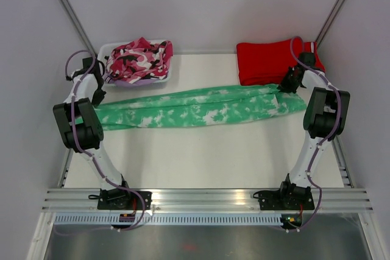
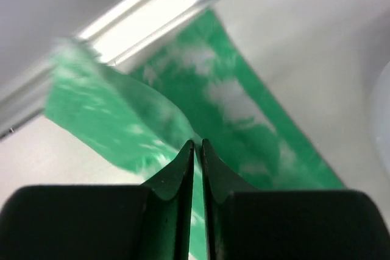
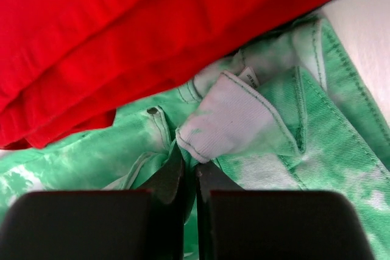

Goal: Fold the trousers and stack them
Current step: Fold the trousers

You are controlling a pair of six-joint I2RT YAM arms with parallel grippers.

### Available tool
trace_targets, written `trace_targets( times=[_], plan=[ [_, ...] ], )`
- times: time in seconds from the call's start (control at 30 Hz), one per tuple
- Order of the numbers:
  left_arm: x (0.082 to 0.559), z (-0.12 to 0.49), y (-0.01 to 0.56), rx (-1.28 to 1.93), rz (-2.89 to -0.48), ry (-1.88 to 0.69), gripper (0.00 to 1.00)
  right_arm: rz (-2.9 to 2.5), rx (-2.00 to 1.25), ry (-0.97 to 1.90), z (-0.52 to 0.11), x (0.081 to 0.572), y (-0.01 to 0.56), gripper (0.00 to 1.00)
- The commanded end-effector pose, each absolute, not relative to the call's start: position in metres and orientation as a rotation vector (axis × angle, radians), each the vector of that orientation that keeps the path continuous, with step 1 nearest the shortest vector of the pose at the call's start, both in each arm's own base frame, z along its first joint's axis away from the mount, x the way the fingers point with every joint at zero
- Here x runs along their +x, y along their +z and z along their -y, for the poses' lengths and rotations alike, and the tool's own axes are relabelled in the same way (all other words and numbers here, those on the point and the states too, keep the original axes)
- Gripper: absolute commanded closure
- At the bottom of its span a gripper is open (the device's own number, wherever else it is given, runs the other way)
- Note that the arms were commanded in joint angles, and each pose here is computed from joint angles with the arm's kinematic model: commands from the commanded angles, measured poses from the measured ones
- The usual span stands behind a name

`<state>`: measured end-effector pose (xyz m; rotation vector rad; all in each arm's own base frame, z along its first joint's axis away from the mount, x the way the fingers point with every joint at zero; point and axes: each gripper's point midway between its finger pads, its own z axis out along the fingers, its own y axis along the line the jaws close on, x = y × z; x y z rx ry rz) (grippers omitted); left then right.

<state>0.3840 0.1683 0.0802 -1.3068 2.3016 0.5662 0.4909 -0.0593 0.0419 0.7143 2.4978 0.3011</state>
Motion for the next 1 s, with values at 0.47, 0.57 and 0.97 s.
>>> trace_targets(
  times=[0.47, 0.57, 0.97],
  plan=[
    [0.388, -0.134, 0.182, -1.006, -2.183, 0.364, 0.05, -2.174, 0.451, 0.243, 0.062, 0.507, 0.186, 0.02],
    [0.354, -0.091, 0.163, -1.023, -2.224, 0.165, 0.03, -2.194, 0.469, 0.261, 0.051, 0.47, 0.18, 0.02],
    [0.307, -0.029, 0.089, -1.095, -2.297, -0.169, 0.03, -2.268, 0.932, 0.177, 0.051, 0.364, 0.068, 0.04]
  ],
)
